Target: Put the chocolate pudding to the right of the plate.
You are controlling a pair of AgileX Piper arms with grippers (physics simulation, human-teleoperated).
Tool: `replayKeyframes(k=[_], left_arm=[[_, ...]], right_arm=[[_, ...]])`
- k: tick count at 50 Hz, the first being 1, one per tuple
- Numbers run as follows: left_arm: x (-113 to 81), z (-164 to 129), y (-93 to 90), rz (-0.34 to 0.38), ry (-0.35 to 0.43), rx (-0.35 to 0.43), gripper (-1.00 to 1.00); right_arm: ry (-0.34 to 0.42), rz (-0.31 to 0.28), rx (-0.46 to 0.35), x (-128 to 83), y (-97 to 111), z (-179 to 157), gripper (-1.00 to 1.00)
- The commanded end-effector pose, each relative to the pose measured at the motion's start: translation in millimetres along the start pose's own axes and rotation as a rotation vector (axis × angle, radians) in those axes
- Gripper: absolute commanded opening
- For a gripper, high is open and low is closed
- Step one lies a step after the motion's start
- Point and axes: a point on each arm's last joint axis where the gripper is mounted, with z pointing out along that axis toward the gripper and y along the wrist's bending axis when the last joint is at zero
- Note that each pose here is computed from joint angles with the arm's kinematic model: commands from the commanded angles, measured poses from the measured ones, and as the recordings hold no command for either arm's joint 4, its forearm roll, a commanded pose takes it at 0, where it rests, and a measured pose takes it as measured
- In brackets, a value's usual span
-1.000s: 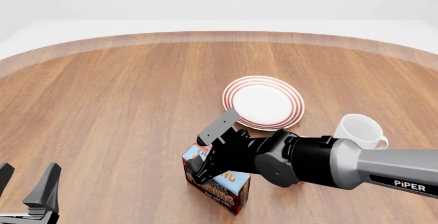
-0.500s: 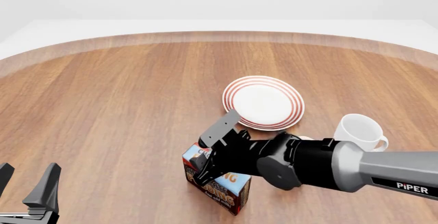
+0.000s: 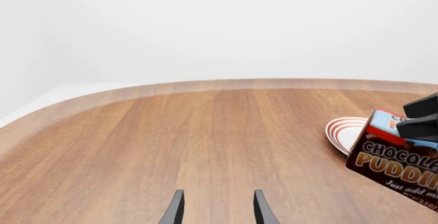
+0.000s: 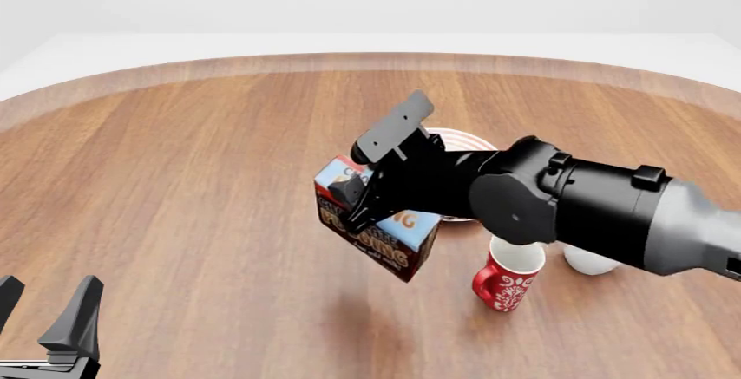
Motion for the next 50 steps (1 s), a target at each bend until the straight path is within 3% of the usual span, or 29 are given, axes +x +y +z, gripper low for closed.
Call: replayKeyframes(k=[1, 9, 13, 17, 24, 28, 33, 39, 48, 50], left_arm=[[0.0, 0.0, 0.0, 0.000, 0.000, 0.000, 1.00], [0.0, 0.0, 0.0, 0.000, 0.000, 0.000, 1.00], [0.0, 0.0, 0.0, 0.000, 0.000, 0.000, 1.00], [0.0, 0.0, 0.0, 0.000, 0.000, 0.000, 1.00], [0.0, 0.0, 0.0, 0.000, 0.000, 0.000, 1.00], [0.0, 0.0, 0.0, 0.000, 0.000, 0.000, 1.00], [0.0, 0.0, 0.0, 0.000, 0.000, 0.000, 1.00], [0.0, 0.0, 0.0, 0.000, 0.000, 0.000, 1.00], [0.0, 0.0, 0.0, 0.000, 0.000, 0.000, 1.00], [0.0, 0.0, 0.0, 0.000, 0.000, 0.000, 1.00]], right_arm=[[-0.135, -0.041, 0.096, -64.4, -35.5, -45.9, -1.00], [-0.222, -0.051, 0.202, -106.3, -74.0, -63.6, -1.00], [-0.224, -0.045, 0.241, -109.4, -90.2, -59.6, -1.00], [-0.216, 0.013, 0.300, -104.1, -117.3, -51.4, -1.00], [-0.221, 0.054, 0.381, -103.2, -153.8, -47.8, -1.00], [-0.209, 0.067, 0.418, -96.1, -171.4, -43.1, -1.00], [-0.169, 0.114, 0.500, -73.0, -209.8, -40.1, -1.00], [-0.140, 0.148, 0.547, -52.3, -229.5, -41.7, -1.00], [-0.051, 0.203, 0.641, 0.4, -278.7, -32.0, -1.00], [-0.030, 0.178, 0.661, 10.3, -287.8, -31.7, -1.00]])
